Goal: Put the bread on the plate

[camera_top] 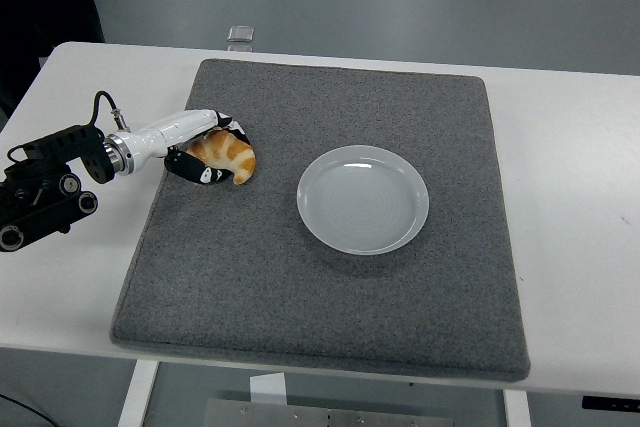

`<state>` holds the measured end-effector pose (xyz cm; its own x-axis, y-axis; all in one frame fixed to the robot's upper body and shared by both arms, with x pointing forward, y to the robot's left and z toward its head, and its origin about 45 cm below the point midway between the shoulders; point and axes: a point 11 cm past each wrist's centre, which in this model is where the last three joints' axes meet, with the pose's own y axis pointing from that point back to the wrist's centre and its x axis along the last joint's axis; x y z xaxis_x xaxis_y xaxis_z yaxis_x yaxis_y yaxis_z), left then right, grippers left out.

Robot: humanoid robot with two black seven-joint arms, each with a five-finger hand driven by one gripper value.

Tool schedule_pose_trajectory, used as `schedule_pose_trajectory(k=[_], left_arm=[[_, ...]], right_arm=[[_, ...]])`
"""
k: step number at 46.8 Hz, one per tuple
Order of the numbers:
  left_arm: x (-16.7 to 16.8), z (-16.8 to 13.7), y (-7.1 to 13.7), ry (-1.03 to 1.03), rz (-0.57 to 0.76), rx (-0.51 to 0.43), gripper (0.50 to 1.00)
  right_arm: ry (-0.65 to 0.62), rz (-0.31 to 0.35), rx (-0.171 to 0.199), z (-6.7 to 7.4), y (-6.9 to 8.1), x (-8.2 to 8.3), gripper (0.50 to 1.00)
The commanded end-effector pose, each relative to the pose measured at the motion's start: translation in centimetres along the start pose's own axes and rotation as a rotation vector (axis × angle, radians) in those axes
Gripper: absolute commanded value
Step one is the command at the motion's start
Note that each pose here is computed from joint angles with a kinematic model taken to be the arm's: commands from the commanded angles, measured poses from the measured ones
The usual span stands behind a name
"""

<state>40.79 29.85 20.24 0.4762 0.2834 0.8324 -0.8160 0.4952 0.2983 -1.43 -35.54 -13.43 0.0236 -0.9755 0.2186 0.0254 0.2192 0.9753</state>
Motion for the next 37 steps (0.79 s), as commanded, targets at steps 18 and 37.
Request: schedule_pose_trajectory(k=[18,37], left_arm=[[2.8,0.1,0.6,-0.13,0.09,-0.029,0.5],[9.4,2.0,0.7,-0.207,0.181,-0.06,0.5]], right_arm=[[-0.001,0.0,0.0,0.0,0.0,0.0,0.952],[-0.001,0.0,0.0,0.0,0.0,0.0,0.952]])
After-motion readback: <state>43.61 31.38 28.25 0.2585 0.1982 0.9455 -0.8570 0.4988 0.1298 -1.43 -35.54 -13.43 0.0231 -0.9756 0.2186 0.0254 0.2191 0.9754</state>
